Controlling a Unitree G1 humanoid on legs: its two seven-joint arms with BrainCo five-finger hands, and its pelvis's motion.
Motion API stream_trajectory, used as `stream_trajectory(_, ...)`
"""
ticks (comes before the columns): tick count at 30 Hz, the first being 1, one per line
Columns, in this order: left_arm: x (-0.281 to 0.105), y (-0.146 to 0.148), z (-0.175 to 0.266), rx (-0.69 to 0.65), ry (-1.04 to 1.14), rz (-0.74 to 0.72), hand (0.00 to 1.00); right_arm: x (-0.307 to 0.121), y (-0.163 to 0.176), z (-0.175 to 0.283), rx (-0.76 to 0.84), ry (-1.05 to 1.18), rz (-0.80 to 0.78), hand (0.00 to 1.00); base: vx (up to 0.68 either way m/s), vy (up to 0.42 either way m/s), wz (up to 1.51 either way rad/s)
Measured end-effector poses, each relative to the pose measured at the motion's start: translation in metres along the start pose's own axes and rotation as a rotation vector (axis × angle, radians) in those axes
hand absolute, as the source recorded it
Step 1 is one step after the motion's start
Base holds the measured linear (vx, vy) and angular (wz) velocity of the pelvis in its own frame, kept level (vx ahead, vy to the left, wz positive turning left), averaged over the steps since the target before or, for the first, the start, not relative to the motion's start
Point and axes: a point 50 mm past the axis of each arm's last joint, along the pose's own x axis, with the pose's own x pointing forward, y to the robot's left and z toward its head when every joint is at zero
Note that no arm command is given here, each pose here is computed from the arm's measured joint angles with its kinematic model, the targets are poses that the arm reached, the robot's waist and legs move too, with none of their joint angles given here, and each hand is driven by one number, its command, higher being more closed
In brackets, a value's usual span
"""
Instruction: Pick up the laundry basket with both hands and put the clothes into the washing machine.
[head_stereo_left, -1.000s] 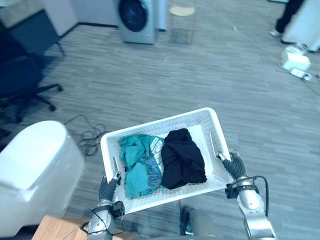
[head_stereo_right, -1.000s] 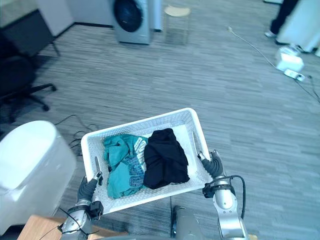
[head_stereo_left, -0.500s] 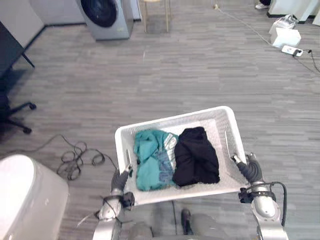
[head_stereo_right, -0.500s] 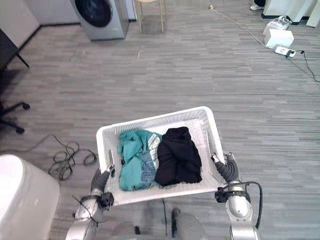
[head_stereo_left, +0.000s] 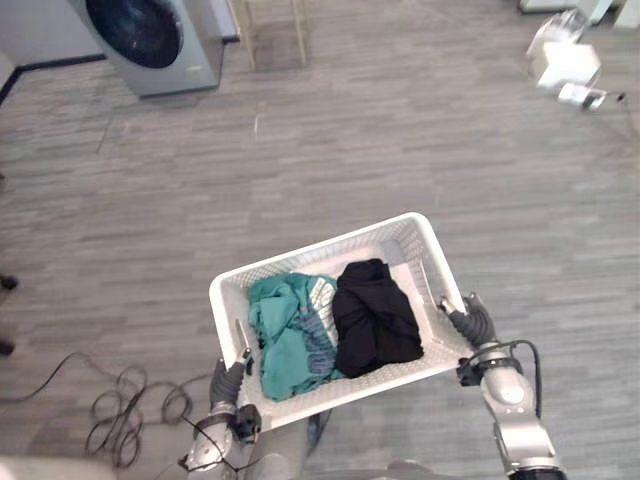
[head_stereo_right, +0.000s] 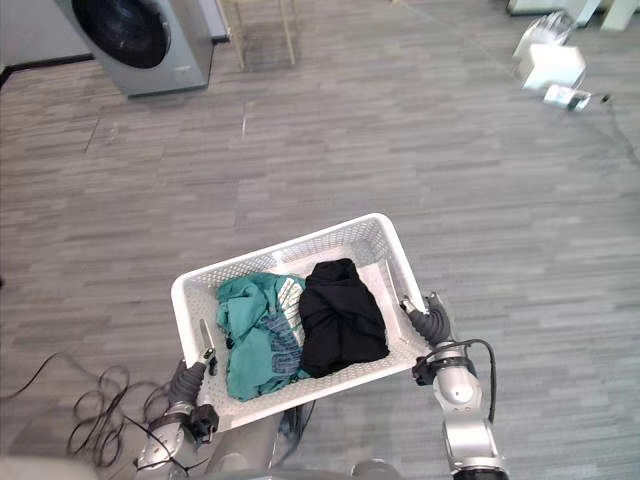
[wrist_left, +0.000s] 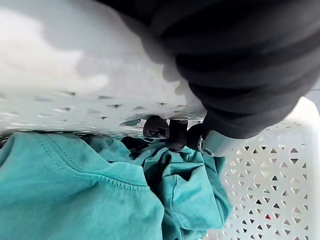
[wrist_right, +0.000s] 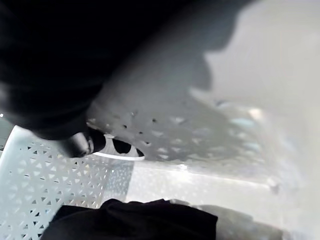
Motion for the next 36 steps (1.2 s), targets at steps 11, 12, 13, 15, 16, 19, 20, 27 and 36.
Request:
stream_trajectory(11, 0.010, -0.032, 0.013, 0.020, -0.052, -0.119, 1.00, -0.025, -0.023, -0.001, 0.007, 0.017, -0.134, 1.00, 0.72, -0.070, 0.46)
stream_trajectory(12, 0.010, -0.033, 0.013, 0.017, -0.051, -0.119, 1.00, -0.025, -0.025, 0.001, 0.003, 0.011, -0.135, 1.00, 0.74, -0.205, 0.68)
stream_trajectory(13, 0.009, -0.033, 0.011, 0.003, -0.046, -0.114, 1.00, -0.026, -0.028, 0.003, -0.010, -0.001, -0.133, 1.00, 0.88, -0.240, 0.33)
stream_trajectory(15, 0.006, -0.031, 0.008, -0.009, -0.031, -0.100, 1.00, -0.025, -0.026, 0.005, -0.013, -0.011, -0.120, 1.00, 0.69, -0.179, -0.02)
stream_trajectory(16, 0.003, -0.028, 0.004, -0.013, -0.021, -0.094, 1.00, -0.024, -0.025, 0.007, -0.014, -0.019, -0.113, 1.00, 0.50, -0.125, -0.17)
stream_trajectory(19, -0.004, -0.024, -0.005, -0.033, 0.011, -0.079, 1.00, -0.021, -0.026, 0.010, -0.039, -0.035, -0.091, 1.00, 0.54, -0.100, -0.27)
stream_trajectory(20, -0.005, -0.023, -0.006, -0.036, 0.017, -0.075, 1.00, -0.019, -0.028, 0.011, -0.049, -0.040, -0.089, 1.00, 0.48, -0.015, -0.37)
stream_trajectory(27, -0.004, -0.019, -0.005, -0.051, 0.013, -0.034, 1.00, 0.002, -0.021, 0.006, -0.060, -0.027, -0.035, 1.00, 0.61, 0.108, -0.34)
stream_trajectory(36, 0.008, -0.005, 0.012, 0.028, -0.045, 0.003, 1.00, 0.012, -0.006, 0.007, -0.025, -0.027, 0.014, 1.00, 0.64, 0.117, 0.25)
